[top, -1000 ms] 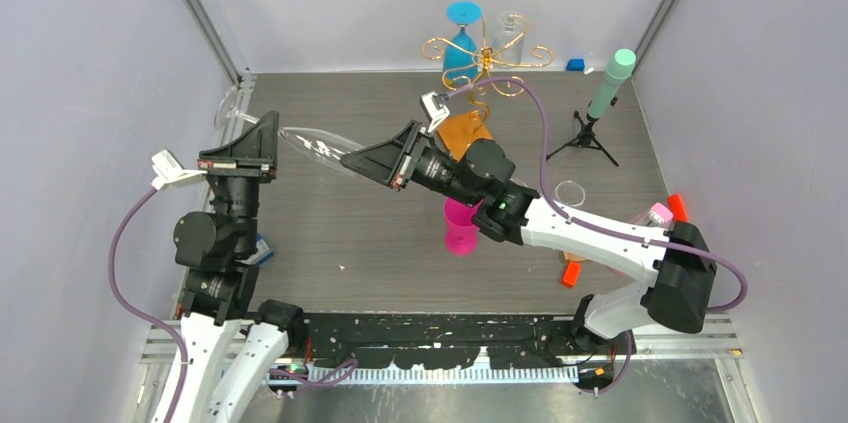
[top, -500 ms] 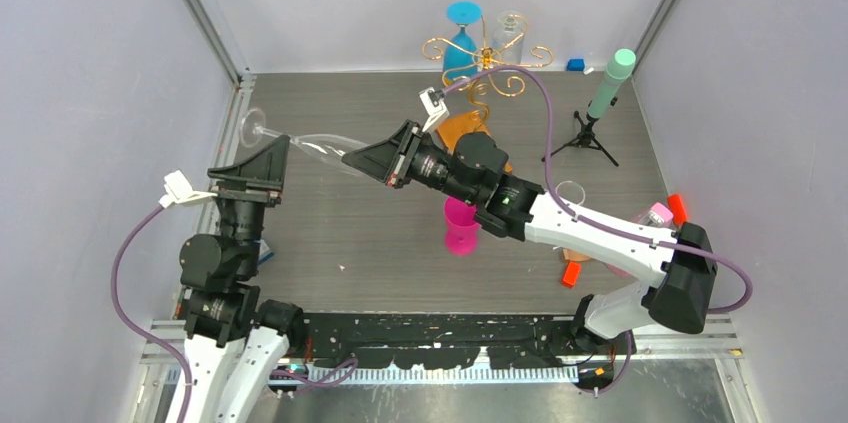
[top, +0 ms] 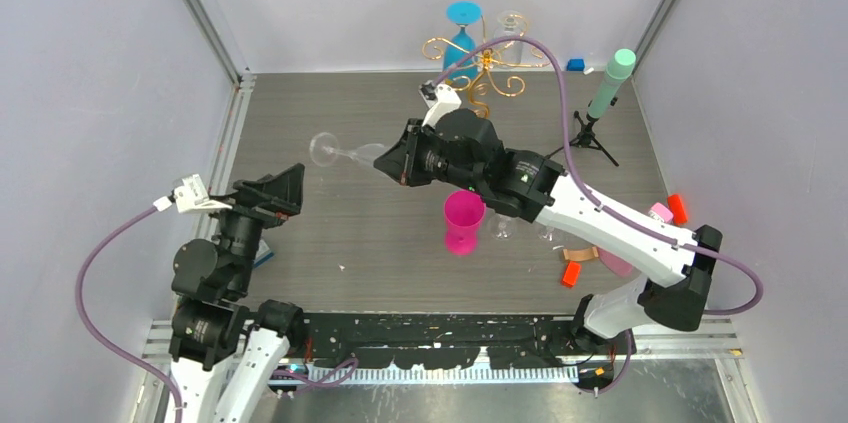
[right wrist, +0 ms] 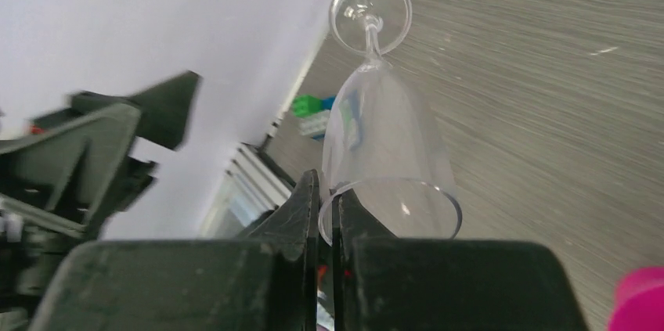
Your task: Take the wine glass off the wine glass rack
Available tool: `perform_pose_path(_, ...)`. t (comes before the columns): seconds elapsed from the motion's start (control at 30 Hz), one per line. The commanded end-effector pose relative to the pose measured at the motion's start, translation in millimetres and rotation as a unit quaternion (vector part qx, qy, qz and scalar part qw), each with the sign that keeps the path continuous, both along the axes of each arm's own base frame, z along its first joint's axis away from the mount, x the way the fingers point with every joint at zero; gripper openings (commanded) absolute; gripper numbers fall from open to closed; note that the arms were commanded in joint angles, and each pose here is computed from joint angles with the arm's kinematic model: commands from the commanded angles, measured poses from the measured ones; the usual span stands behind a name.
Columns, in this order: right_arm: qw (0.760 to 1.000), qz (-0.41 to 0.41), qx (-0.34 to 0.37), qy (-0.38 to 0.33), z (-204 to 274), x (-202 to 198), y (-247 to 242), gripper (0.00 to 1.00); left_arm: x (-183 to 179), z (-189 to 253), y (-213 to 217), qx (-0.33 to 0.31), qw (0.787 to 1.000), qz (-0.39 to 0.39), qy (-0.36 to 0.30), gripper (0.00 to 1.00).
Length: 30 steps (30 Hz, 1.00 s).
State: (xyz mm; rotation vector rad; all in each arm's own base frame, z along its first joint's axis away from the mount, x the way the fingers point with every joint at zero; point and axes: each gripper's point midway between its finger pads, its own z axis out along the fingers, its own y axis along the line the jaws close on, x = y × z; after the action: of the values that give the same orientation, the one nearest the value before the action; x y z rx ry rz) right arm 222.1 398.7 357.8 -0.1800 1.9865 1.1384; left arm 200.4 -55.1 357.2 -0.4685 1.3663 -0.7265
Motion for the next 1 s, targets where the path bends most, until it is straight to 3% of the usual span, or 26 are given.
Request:
perform_pose_path(0.0,0.988,0.013,-0.156,0.009,-38.7,-8.9,-29.7,0.00,-1.6,3.8,9.0,0.150,0.988,0.015,0.015,1.00)
perform_pose_path(0.3,0.942,0.053,-0.332,0.009,-74.8,-32.7,-58.7,0.00,12.9,-3.6,9.7,0.218,0.975,0.016,0.040,1.00)
perform_pose_path(0.57,0.909,0.083,-0.408,0.024,-97.2,-40.0,-66.1,0.00,14.2,-13.2,10.7,0.226,0.973,0.017,0.046,1.00)
perform_pose_path(0.97,0.877,0.118,-0.465,0.041,-126.8,-38.3,-57.6,0.00,13.2,-17.8,13.8,0.237,0.970,0.022,0.052,1.00)
